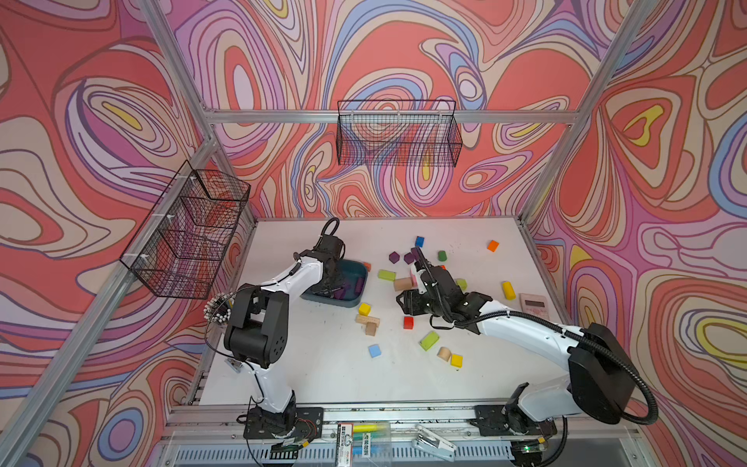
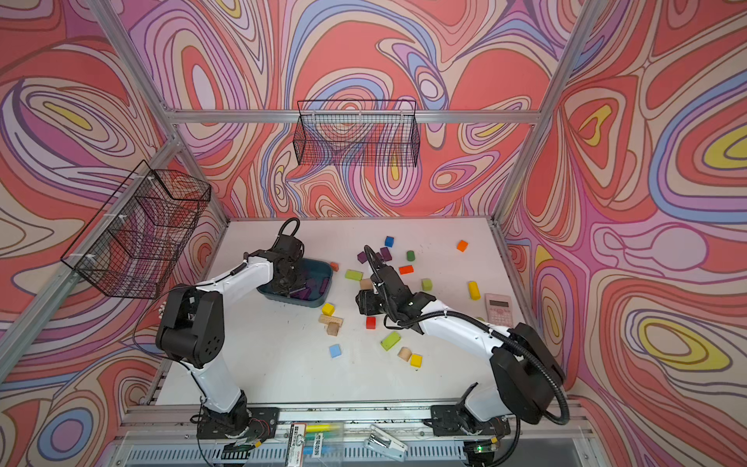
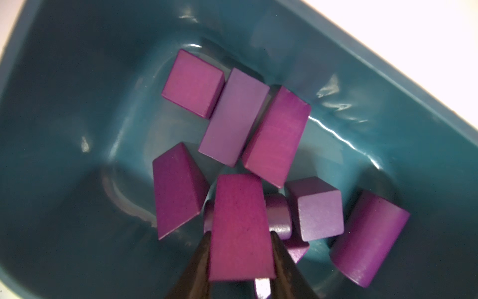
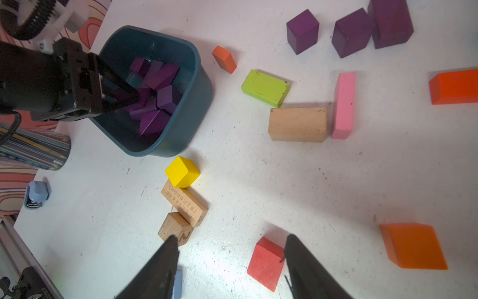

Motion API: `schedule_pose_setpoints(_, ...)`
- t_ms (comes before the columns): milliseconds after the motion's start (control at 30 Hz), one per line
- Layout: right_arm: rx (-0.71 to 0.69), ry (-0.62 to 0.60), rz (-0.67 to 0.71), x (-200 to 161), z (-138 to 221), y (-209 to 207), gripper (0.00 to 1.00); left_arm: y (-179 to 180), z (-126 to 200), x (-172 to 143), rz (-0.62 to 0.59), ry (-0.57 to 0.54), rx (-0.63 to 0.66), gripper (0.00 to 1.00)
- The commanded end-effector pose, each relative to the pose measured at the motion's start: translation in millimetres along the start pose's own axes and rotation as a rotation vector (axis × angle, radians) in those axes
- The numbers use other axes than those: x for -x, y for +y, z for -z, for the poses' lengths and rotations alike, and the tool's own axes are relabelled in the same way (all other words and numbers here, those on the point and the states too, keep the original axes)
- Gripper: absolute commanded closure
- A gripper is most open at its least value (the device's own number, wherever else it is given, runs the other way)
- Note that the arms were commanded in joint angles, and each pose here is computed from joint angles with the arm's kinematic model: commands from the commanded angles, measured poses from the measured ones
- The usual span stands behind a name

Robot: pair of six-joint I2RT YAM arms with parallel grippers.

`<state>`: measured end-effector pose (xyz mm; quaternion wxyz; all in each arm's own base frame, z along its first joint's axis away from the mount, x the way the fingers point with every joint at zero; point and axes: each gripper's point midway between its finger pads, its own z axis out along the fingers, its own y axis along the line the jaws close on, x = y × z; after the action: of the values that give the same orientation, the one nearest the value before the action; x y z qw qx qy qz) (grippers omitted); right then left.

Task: Pick purple bricks into the storage bin
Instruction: Place the building block in the storage box, then pick up the building block from the center of the board.

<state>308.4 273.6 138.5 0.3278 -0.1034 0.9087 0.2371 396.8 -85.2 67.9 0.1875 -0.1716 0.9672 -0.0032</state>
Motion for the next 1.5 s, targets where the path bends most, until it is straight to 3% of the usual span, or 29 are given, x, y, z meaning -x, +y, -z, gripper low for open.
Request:
schedule_pose_setpoints(0, -0.005, -0.011, 0.000, 8.3, -1.5, 5.1, 0.32, 3.6, 11.7, 3.7, -0.010, 0.007, 0.012, 0.56)
schedule_pose_setpoints(600, -0.013, -0.047, 0.058, 40.9, 2.8, 25.7, 0.32, 13.2, 117.0, 23.8, -0.045, -0.138, -0.060, 0.36)
schedule_pose_setpoints(967, -0.089, -0.070, 0.109, 68.0, 12.7, 25.7, 0.31, -11.9, 176.1, 15.0, -0.199, -0.134, -0.274, 0.30)
schedule_pose_setpoints(1333, -0.174, -0.047, 0.110, 84.5, 0.0, 22.5, 0.28, -31.2, 208.7, 9.6, -0.323, -0.192, -0.437, 0.22)
schedule_pose_setpoints(1367, -0.187, -0.044, 0.104, 85.6, -2.5, 21.7, 0.28, -32.9, 208.9, 7.3, -0.329, -0.194, -0.454, 0.19)
schedule_pose_setpoints(1400, -0.203, -0.044, 0.090, 88.0, -5.6, 19.8, 0.27, -35.1, 209.2, 4.4, -0.336, -0.199, -0.479, 0.00)
schedule_pose_setpoints(1467, -0.229, -0.039, 0.061, 91.8, -11.8, 18.6, 0.26, -37.9, 208.2, -0.3, -0.345, -0.218, -0.516, 0.00)
